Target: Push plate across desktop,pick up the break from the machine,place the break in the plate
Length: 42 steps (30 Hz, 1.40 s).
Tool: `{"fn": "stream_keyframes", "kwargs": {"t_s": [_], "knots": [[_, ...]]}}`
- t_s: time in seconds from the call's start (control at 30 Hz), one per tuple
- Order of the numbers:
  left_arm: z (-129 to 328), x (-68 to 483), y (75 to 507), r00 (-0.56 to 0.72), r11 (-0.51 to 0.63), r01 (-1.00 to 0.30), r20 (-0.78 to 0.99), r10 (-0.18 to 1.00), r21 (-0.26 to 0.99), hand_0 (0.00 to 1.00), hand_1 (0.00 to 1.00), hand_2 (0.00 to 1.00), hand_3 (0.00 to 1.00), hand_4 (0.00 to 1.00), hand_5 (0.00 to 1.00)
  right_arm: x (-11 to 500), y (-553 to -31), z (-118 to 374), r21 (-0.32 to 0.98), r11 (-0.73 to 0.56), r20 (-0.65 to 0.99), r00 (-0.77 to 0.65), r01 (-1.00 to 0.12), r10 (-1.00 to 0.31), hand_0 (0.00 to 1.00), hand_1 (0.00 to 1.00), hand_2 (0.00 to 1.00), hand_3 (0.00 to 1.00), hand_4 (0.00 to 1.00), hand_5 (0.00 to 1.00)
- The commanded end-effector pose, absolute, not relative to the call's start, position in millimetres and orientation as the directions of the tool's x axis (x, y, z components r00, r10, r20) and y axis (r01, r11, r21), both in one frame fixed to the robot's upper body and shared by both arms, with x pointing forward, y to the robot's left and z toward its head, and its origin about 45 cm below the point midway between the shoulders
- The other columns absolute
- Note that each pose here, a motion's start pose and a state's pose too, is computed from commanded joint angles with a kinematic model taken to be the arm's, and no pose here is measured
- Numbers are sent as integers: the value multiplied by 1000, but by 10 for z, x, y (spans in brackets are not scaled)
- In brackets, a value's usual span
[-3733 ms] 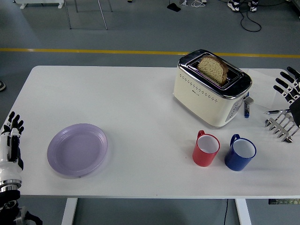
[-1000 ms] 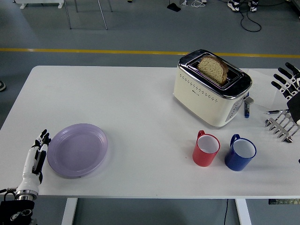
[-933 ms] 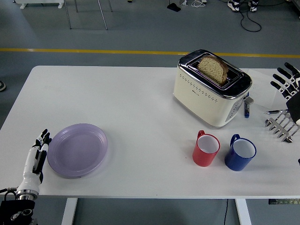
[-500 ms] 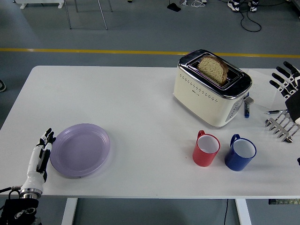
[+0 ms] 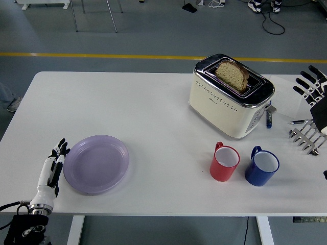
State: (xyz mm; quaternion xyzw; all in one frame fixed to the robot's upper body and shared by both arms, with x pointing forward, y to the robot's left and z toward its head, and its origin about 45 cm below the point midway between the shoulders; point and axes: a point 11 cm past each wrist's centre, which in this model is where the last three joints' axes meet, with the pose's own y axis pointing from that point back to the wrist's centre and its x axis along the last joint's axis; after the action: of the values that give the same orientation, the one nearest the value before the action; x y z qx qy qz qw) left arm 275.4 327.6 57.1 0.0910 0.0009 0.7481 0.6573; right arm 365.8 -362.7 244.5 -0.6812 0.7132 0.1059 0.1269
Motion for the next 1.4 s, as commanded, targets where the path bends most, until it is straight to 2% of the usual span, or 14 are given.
{"fn": "stream_keyframes", "kwargs": {"t_s": [0.63,1.4], "knots": [[567,2828,2862,-25,-35,-992,85,996,124,878,906,974,952,561,998,3685,-3574,2459,-24,32,-320,-23,-999,-947,827,765,753,764,479,551],[491,2761,2557,48,42,-988,41,998,147,870,898,967,943,559,998,3640,-3524,2328,13,12,-309,-16,-1000,-951,826,764,750,762,479,551]]}}
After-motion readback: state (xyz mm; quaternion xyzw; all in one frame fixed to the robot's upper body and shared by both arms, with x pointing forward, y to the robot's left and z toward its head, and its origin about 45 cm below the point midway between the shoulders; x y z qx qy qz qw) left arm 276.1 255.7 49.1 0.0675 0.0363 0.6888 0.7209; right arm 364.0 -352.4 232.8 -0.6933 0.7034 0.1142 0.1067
